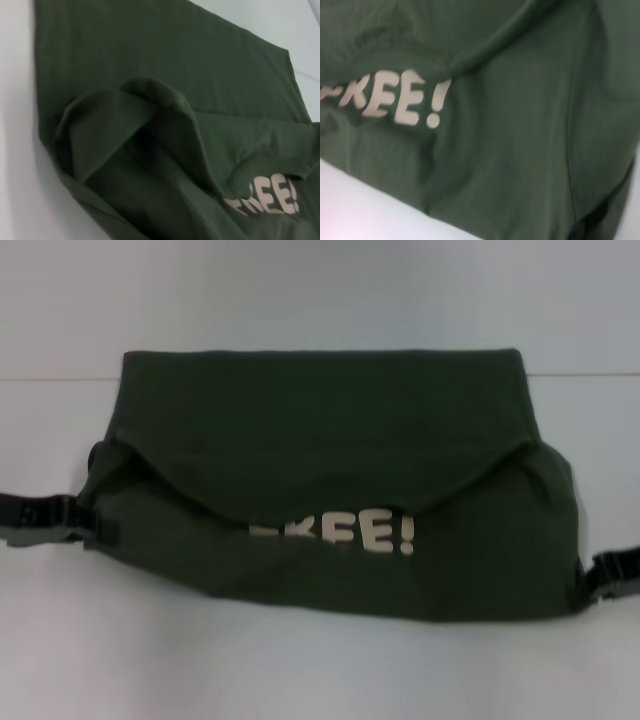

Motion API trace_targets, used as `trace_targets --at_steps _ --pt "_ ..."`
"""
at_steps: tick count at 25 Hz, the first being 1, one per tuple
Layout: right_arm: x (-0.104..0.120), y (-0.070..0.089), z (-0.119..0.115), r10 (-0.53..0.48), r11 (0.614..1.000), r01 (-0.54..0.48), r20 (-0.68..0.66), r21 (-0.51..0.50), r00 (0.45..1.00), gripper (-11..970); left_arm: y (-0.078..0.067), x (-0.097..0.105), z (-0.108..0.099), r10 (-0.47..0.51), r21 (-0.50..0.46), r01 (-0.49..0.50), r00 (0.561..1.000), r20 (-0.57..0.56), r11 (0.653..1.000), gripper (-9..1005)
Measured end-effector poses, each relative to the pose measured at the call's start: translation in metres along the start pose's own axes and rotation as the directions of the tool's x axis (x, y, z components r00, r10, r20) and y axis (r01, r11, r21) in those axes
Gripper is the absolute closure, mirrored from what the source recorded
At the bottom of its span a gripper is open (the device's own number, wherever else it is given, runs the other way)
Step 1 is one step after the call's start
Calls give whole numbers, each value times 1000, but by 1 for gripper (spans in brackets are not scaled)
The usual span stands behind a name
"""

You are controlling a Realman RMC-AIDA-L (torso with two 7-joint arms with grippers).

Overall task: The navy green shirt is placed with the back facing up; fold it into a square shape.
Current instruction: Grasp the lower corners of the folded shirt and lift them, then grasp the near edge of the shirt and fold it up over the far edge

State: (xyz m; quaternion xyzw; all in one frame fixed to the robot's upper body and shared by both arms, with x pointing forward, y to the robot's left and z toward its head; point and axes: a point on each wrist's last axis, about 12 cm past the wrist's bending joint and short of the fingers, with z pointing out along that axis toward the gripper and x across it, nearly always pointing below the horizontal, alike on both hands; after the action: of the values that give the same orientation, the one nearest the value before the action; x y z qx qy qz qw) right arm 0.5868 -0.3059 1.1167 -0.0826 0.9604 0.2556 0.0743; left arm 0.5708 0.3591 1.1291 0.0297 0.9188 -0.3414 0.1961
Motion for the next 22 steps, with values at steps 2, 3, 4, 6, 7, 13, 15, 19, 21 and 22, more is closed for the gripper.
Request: trace_targets --at_steps 2,3,4,6,7,13,15,19,21,22 --pt "9 0 2 4 1000 -6 -44 -28 999 954 -1 7 -4 12 20 -12 999 -32 1000 923" --pt "14 0 2 6 999 -8 -63 -40 998 954 -1 11 -6 15 29 -13 999 -50 999 923" --pt "18 0 3 6 999 -10 -80 -50 997 954 -1 16 -9 16 38 -13 997 -71 999 923" --pt "24 -3 1 9 998 -15 -98 -59 995 954 0 22 -12 13 41 -9 995 -99 999 923" --pt "26 -4 -1 12 998 -18 -100 -59 995 954 1 25 -14 10 39 -6 994 -110 999 922" --pt "30 -11 -10 26 998 -31 -84 -60 996 954 9 33 -22 -14 -8 13 989 -145 1000 918" --pt "30 -12 -11 27 998 -32 -85 -58 996 954 11 35 -23 -22 -32 18 987 -157 999 916" --pt "30 -13 -12 27 998 -32 -86 -54 996 953 14 37 -23 -28 -54 19 984 -177 998 912" --pt "30 -13 -13 29 998 -34 -81 -58 996 953 14 37 -23 -28 -55 18 984 -178 998 909" --pt "30 -13 -13 28 998 -33 -79 -62 996 953 14 37 -24 -26 -53 17 984 -176 998 908"
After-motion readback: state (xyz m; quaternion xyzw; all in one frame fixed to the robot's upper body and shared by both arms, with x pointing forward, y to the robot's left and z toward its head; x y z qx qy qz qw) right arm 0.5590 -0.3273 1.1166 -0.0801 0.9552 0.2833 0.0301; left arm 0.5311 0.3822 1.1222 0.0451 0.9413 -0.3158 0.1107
